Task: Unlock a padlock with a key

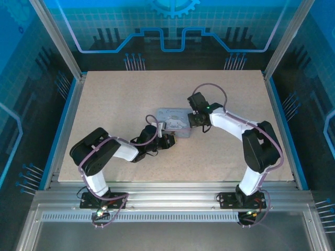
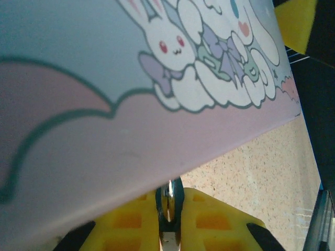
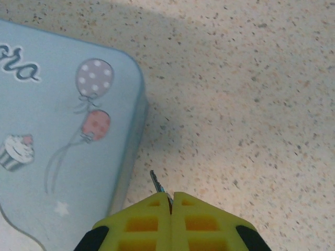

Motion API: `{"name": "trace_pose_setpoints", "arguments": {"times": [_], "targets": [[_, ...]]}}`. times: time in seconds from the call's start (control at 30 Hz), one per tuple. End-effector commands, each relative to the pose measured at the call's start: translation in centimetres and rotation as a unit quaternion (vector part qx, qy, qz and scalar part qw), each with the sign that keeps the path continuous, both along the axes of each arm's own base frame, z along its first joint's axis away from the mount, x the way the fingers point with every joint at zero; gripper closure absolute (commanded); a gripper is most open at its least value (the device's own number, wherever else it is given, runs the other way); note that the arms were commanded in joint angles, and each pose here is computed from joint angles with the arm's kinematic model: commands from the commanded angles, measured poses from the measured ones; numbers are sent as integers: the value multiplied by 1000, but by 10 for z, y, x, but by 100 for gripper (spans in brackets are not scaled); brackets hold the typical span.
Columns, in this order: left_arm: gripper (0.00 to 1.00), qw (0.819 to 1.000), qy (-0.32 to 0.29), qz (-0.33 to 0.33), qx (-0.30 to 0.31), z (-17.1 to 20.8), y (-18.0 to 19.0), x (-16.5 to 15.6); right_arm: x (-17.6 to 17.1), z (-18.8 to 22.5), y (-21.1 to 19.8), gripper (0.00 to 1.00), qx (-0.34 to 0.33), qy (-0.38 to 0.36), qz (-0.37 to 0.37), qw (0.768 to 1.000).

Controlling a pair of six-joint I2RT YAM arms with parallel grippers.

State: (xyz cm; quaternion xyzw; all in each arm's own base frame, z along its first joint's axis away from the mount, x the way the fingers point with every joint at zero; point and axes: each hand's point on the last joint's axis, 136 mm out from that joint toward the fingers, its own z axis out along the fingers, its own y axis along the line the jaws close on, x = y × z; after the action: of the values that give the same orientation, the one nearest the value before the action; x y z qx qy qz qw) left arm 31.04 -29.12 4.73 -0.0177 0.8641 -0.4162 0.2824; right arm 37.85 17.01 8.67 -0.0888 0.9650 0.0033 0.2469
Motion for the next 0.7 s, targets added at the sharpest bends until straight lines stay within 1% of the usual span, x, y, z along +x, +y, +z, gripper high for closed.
{"name": "trace_pose_setpoints", "arguments": {"times": [0.0, 0.17, 0.3, 0.43, 0.5, 0.6, 0.67], "targets": [[100, 1000, 21, -5, -11, 21, -4, 1, -5, 19, -11, 100, 22, -20, -9, 1000], [100, 999, 29, -5, -24, 41, -10, 5, -22, 32, -23, 100, 58, -32, -17, 998], [100, 999, 31, 0, -43, 53, -15, 10, -37, 44, -26, 100, 118, -44, -18, 992], [100, 998, 36, 3, -50, 58, -18, 15, -52, 65, -21, 100, 190, -69, -5, 979], [100, 998, 39, 5, -54, 58, -20, 17, -65, 61, -19, 100, 216, -69, 2, 974], [100, 997, 41, 10, -62, 58, -22, 20, -76, 70, -13, 100, 264, -83, 13, 961], [100, 997, 41, 13, -67, 59, -23, 22, -83, 78, -7, 100, 302, -94, 22, 948]]}}
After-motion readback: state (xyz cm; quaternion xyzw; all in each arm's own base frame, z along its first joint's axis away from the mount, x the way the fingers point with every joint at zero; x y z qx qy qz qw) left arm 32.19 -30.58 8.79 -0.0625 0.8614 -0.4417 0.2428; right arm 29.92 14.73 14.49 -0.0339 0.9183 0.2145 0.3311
